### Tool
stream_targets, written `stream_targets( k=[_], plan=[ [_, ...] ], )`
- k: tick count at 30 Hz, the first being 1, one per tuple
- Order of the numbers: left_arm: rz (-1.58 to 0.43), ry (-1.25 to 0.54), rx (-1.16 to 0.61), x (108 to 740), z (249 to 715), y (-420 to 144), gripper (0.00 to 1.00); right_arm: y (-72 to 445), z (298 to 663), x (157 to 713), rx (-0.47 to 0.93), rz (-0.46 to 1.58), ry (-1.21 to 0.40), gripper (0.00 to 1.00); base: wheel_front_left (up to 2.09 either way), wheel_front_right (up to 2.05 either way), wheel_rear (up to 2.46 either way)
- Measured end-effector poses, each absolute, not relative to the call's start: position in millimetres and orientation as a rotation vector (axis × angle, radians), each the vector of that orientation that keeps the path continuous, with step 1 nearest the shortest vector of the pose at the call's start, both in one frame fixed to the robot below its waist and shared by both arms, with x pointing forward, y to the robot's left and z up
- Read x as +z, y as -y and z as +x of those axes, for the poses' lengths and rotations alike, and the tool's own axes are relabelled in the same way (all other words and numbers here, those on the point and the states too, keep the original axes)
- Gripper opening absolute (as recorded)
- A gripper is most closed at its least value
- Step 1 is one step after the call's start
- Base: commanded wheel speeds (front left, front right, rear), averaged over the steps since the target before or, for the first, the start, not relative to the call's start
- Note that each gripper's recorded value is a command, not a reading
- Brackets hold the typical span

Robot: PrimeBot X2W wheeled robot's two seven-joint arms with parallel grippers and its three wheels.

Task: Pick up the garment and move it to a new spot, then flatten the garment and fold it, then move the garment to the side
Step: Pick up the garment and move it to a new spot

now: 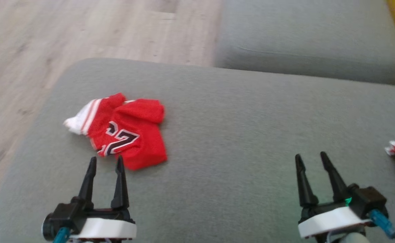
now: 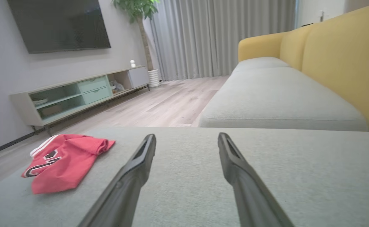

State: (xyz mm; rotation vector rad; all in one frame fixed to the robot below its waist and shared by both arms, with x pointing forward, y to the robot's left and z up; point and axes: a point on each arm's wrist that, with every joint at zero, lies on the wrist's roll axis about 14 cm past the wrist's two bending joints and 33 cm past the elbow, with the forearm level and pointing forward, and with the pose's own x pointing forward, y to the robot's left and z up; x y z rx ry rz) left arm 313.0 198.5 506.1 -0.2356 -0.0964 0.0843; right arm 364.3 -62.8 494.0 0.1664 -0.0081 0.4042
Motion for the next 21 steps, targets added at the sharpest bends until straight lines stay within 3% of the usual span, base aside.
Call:
stream_targets(
  k=[12, 21],
  plan=[
    [-0.214, 0.150, 0.307, 511.6, 265.3, -263.4, 1.00, -12.9, 355.1, 500.4, 0.637, 0.184, -0.002, 1.00, 0.00, 0.00, 0.00],
    [-0.210, 0.169, 0.387, 513.4, 244.2, -284.6, 1.00, -40.2, 348.3, 499.6, 0.726, 0.178, -0.014, 1.00, 0.00, 0.00, 0.00]
  ],
)
